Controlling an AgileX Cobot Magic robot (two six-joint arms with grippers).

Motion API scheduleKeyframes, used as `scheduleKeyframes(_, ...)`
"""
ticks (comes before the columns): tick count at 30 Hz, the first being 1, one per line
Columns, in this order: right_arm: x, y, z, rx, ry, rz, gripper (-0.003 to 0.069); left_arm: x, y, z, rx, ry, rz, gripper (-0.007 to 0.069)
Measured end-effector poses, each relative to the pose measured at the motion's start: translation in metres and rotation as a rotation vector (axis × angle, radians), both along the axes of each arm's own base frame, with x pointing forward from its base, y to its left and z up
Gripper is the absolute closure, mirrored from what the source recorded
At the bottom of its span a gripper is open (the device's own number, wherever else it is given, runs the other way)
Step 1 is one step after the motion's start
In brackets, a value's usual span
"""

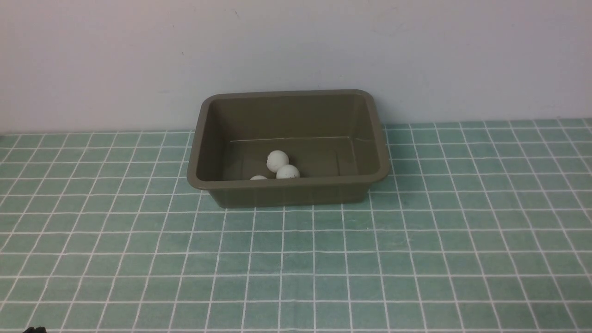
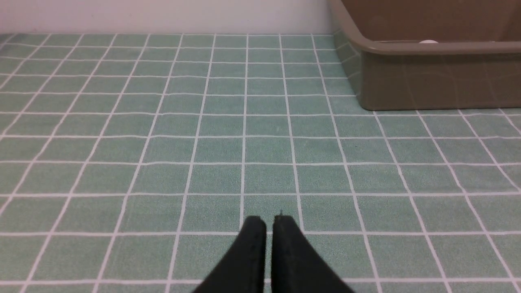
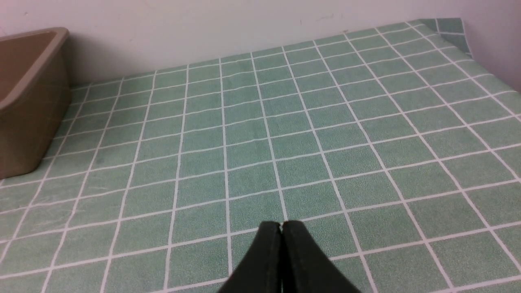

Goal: Put the table tennis balls in the box on the green coffee tablecloth.

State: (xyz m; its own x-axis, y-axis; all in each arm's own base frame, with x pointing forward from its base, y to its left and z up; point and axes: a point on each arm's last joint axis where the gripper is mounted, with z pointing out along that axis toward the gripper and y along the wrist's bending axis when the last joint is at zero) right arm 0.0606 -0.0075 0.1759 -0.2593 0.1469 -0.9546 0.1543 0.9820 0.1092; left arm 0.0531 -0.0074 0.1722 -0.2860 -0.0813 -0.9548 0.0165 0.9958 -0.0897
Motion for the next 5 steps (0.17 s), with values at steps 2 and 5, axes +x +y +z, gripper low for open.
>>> scheduleKeyframes(2, 0.0, 0.0, 0.0, 0.0, 0.0, 0.0, 0.0669, 0.0, 0.0, 0.0, 0.0, 0.0, 0.0, 0.0616)
scheduleKeyframes(5, 0.0, 0.0, 0.0, 0.0, 0.0, 0.0, 0.0669, 0.0, 0.0, 0.0, 0.0, 0.0, 0.0, 0.0616)
